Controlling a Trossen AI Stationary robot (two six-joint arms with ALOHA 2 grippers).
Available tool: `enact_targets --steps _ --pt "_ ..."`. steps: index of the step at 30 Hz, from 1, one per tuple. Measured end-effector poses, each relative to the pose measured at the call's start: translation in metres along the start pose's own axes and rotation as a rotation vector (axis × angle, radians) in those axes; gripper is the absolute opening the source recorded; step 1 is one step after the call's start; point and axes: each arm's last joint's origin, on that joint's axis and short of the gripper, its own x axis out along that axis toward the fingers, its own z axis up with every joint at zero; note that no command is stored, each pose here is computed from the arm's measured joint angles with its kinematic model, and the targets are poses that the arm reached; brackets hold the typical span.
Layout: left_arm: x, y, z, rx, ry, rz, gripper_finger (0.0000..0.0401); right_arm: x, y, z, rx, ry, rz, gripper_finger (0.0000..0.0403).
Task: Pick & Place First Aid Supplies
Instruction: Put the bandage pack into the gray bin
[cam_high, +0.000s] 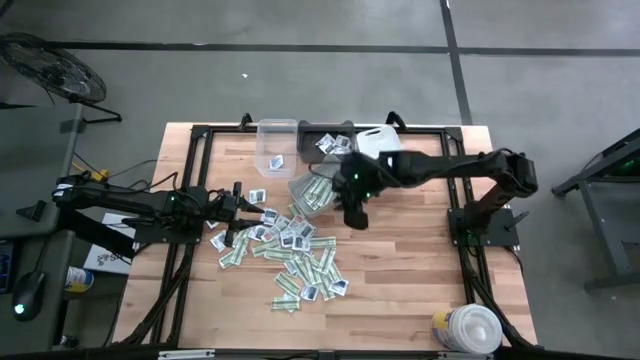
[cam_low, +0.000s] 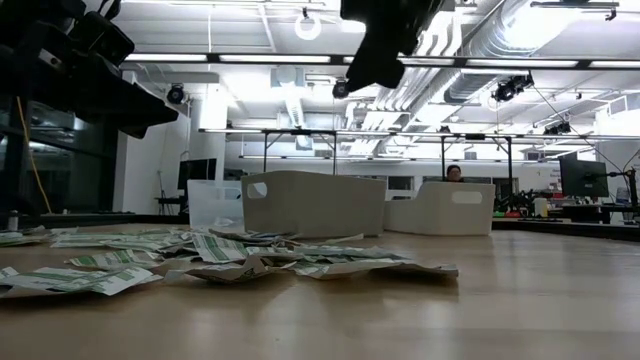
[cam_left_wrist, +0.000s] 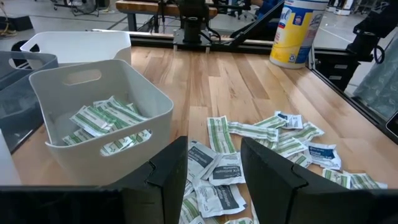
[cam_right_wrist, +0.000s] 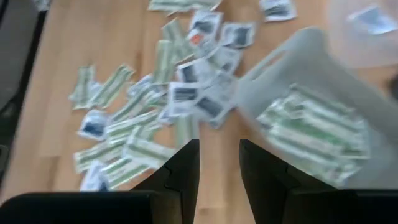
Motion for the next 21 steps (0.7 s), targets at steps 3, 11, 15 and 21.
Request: enact_targets --steps 3,11,15,21 --pt "0.000 0.000 0.000 0.000 0.000 0.001 0.0149 0.002 0.015 -0.002 0.096 0.020 0.024 0.0106" --pt "0.000 0.000 0.000 0.000 0.000 0.000 0.0149 0.016 0.039 -0.017 0.563 0.050 -0.080 0.0106" --pt "0.000 0.000 0.000 0.000 0.000 0.001 0.0149 0.035 0.051 -0.039 0.720 0.051 -0.081 0.0106" --pt "0.000 0.000 0.000 0.000 0.000 0.000 0.0149 0.066 0.062 -0.076 0.944 -0.070 -0.024 0.0106"
